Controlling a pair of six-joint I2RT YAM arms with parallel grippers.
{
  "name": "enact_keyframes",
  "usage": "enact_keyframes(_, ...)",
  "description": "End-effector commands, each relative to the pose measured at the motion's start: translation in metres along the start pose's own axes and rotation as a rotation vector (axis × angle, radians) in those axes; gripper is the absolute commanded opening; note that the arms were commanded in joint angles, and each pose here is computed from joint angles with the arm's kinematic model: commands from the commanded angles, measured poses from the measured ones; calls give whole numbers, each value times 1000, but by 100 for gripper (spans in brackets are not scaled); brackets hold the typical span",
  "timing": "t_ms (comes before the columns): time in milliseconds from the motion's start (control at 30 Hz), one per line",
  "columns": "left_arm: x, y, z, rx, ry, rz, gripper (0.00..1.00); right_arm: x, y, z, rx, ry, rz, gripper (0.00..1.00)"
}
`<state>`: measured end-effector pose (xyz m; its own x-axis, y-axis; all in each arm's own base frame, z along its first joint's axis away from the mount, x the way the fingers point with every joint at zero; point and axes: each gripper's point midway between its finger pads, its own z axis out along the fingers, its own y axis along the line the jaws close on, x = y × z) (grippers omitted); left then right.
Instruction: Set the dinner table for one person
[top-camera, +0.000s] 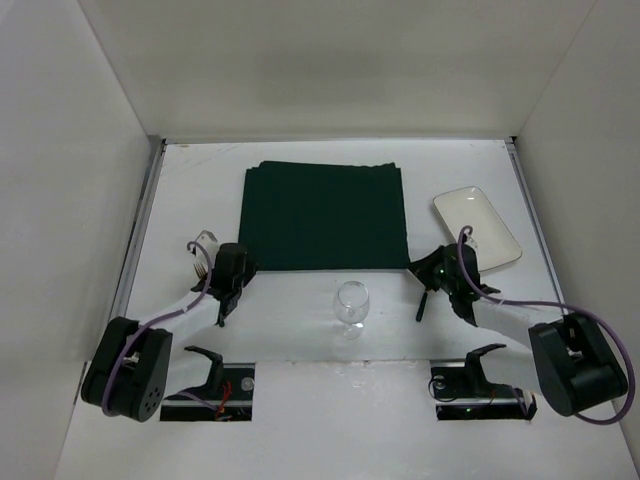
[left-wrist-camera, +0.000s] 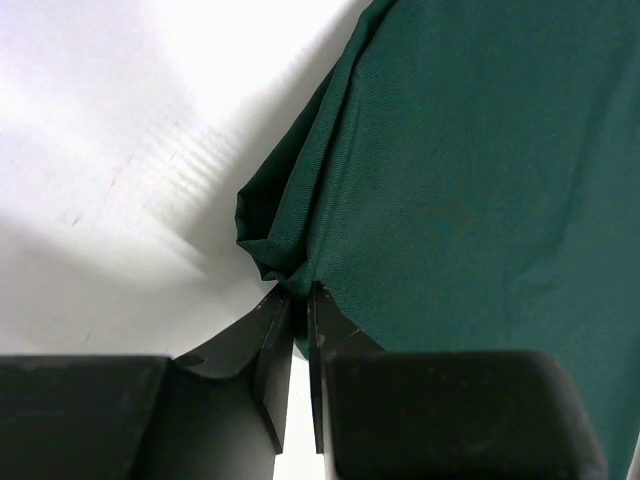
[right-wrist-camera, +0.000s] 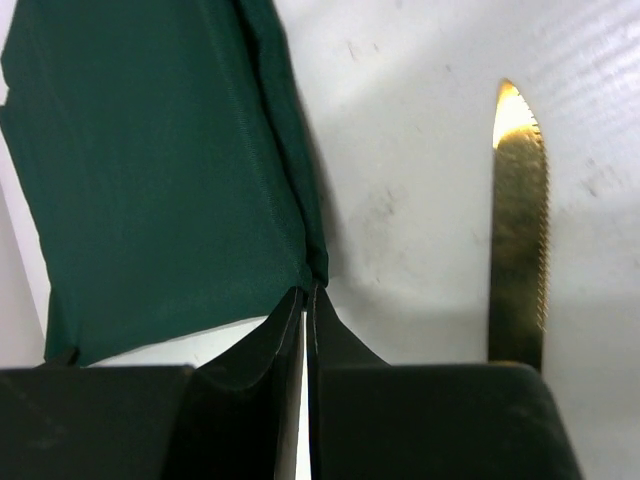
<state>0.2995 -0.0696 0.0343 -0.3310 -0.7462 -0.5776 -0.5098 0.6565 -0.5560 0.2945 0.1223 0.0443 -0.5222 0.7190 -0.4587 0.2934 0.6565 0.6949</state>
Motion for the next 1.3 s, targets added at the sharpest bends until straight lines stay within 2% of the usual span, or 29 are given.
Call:
enact_keyframes(0, 2, 15, -7, -34, -12, 22, 7, 2, -7, -8, 14, -1, -10, 7)
enact_keyframes(400, 17, 23, -34, -37, -3, 83, 7, -9, -27, -50, 72, -89, -14, 7)
enact_keyframes(833, 25, 43, -53, -54, 17, 78, 6, -3, -23, -49, 98, -55, -42, 7)
enact_keyframes(1033, 28, 50, -58, -65, 27, 79, 10, -1, -26, -57, 106, -63, -13, 7)
enact_keyframes(1100, 28, 50, -59, -71, 32, 89, 18, 0, -28, -58, 109, -61, -6, 13)
enact_keyframes(1200, 19, 49, -61, -73, 0, 95, 29, -1, -25, -60, 96, -68, -8, 34)
enact_keyframes(1267, 12, 44, -66, -62, -13, 101, 31, -5, -22, -63, 90, -78, -15, 44)
